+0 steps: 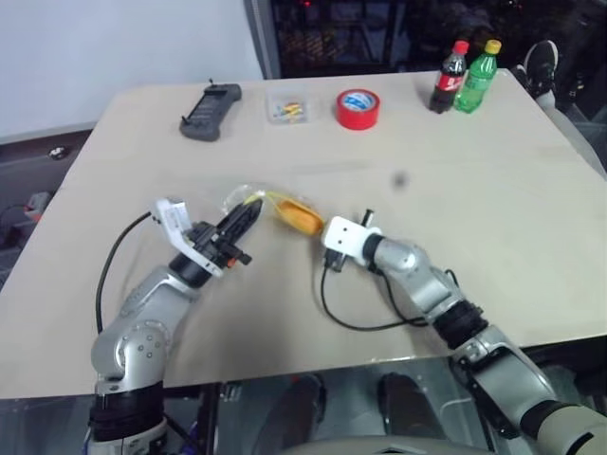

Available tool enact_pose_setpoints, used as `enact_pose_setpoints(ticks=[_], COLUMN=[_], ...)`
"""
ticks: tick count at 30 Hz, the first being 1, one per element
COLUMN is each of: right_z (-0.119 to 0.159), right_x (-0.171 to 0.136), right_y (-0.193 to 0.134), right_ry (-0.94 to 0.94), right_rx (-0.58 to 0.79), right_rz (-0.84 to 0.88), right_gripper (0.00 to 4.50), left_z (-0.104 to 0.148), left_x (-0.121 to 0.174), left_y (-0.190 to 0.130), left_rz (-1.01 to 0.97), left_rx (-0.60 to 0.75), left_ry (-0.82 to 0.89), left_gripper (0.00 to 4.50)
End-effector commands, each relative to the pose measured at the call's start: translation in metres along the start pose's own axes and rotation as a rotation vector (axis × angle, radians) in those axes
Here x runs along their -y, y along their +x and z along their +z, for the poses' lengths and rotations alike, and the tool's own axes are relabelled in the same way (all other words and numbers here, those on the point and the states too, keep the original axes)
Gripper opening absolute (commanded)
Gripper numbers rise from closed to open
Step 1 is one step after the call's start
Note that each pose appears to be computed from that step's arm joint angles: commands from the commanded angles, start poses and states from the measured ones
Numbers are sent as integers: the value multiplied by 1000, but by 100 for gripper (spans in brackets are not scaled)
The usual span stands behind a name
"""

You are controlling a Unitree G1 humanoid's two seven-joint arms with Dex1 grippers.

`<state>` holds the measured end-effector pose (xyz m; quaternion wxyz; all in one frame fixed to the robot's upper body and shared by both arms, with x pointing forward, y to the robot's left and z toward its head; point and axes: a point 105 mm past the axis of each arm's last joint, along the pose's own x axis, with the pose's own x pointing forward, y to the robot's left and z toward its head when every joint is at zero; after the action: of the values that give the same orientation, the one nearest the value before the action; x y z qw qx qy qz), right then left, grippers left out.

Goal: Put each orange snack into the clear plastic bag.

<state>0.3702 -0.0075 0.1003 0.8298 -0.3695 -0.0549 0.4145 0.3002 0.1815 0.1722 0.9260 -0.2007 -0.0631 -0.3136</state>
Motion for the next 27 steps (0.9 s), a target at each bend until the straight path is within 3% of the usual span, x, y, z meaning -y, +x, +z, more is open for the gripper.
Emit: enact_pose_setpoints(ticks=[1, 7, 11, 14, 17, 21, 27], right_z=[13, 2, -5, 3, 10, 10, 4], right_x=[48, 124, 170, 204, 229, 231, 145], right_y=[-21, -72, -96, -112, -125, -140, -138], right_ry=[-86, -284, -354, -410, -470, -503, -442], right_rx=[21, -143, -271, -321, -336, -310, -179], right_rz=[-68, 12, 39, -9, -100, -178, -127], right_gripper=[6, 6, 6, 6, 6, 6, 6], left_z=[21, 30, 42, 50, 54, 59, 3], left_x=[9, 17, 20, 25, 27, 40, 42], left_y=[10, 61, 103, 125, 135, 130, 92], left_rz=[-30, -94, -138, -176, -197, -247, -347], left_rx=[53, -13, -69, -94, -63, 65, 12], left_ry=[11, -58, 6, 257, 705, 947, 1159], left_gripper=[0, 0, 0, 0, 0, 0, 0])
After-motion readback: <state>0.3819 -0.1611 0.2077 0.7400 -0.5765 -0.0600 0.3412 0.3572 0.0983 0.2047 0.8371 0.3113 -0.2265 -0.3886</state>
